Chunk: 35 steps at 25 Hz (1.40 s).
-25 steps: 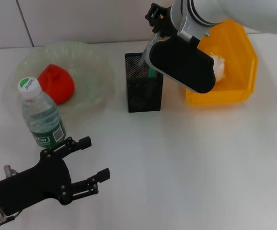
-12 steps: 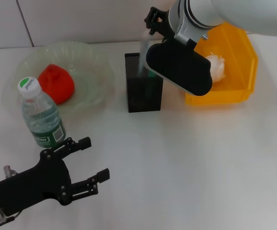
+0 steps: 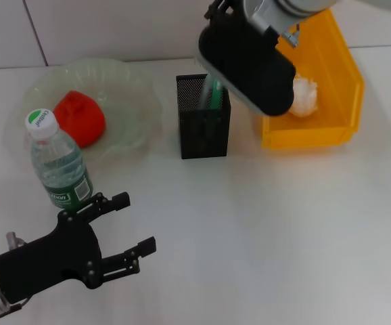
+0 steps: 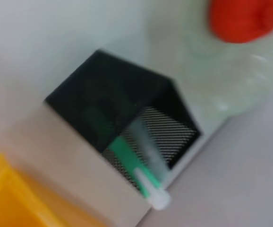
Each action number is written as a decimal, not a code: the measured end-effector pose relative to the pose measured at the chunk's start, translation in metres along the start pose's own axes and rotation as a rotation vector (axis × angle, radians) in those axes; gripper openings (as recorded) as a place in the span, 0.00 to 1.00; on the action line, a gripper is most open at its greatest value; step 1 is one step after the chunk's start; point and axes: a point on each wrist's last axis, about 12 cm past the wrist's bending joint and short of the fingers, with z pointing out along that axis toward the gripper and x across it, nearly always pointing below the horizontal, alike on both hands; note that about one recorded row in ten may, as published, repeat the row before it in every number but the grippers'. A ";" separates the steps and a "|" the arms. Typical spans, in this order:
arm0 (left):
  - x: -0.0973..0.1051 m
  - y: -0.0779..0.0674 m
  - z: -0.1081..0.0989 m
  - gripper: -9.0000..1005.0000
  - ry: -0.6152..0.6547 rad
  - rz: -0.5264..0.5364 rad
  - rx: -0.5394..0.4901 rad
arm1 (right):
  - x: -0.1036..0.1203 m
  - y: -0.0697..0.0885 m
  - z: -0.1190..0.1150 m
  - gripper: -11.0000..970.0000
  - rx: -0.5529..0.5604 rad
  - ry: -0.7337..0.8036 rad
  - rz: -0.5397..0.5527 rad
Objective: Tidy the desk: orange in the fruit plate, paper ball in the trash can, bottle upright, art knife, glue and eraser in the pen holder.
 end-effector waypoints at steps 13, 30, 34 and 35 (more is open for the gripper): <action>-0.005 -0.002 -0.003 0.87 -0.031 0.009 0.027 | 0.067 0.059 -0.074 0.68 0.366 -0.622 1.127; -0.005 -0.004 -0.008 0.87 -0.037 0.044 0.024 | -0.033 0.287 -0.018 0.81 0.207 -1.239 1.519; -0.005 -0.003 -0.008 0.87 -0.028 0.044 0.036 | -0.045 0.287 -0.004 0.82 0.113 -1.264 1.509; -0.005 -0.003 -0.008 0.87 -0.023 0.044 0.041 | -0.046 0.286 -0.002 0.82 0.094 -1.264 1.501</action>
